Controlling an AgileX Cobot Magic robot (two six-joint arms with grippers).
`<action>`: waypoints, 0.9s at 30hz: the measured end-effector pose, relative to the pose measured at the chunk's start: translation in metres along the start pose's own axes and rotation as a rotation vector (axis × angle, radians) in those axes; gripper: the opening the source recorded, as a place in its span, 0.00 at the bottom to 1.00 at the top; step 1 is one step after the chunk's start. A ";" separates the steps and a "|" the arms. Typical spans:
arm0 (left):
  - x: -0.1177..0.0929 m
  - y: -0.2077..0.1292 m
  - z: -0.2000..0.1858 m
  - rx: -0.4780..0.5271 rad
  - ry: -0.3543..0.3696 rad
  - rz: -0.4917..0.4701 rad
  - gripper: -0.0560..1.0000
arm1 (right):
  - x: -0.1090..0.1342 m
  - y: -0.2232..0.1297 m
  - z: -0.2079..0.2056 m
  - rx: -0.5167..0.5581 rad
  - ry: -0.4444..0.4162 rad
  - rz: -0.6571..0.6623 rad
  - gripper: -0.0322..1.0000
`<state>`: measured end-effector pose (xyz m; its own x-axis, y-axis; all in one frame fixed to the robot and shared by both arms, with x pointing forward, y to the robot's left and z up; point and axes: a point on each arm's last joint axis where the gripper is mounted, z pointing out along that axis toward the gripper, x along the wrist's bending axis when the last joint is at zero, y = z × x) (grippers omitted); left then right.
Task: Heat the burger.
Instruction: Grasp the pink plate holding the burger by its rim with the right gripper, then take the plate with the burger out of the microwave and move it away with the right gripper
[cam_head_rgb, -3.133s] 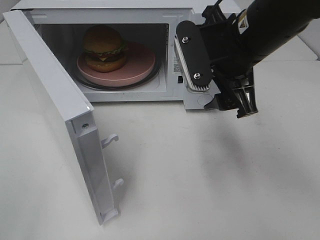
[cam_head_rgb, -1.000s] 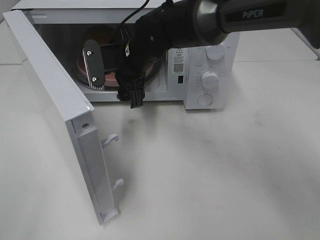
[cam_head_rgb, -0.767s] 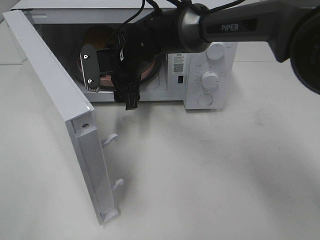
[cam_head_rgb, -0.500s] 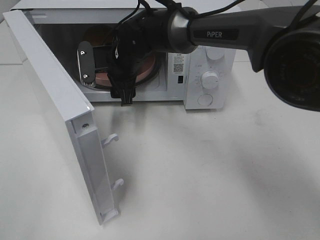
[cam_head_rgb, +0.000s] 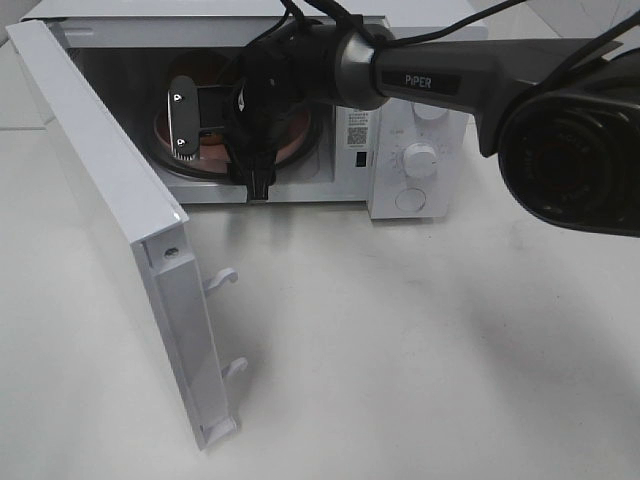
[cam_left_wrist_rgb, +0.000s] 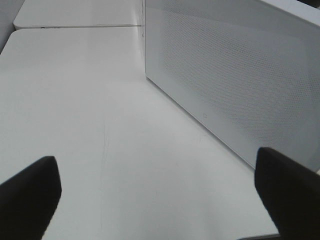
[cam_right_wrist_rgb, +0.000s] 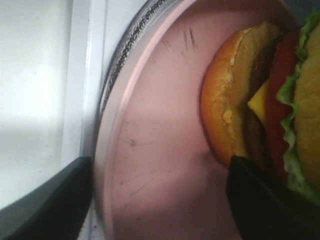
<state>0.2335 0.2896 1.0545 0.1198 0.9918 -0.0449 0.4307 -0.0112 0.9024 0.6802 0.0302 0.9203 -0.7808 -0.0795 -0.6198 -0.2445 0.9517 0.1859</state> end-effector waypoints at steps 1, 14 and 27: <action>0.000 0.000 0.000 0.000 0.000 0.000 0.99 | 0.000 0.000 0.000 0.000 0.000 0.000 0.73; 0.000 0.000 0.000 0.000 0.000 0.000 0.99 | 0.012 0.004 0.001 0.018 0.092 0.025 0.16; 0.000 0.000 0.000 -0.001 0.000 0.000 0.99 | 0.016 0.014 -0.006 0.009 0.085 -0.009 0.13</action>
<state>0.2333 0.2896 1.0545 0.1198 0.9918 -0.0447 0.4298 -0.0112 0.9029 0.6612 0.0409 0.9179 -0.8246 -0.1130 -0.5543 -0.2471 0.9534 0.1734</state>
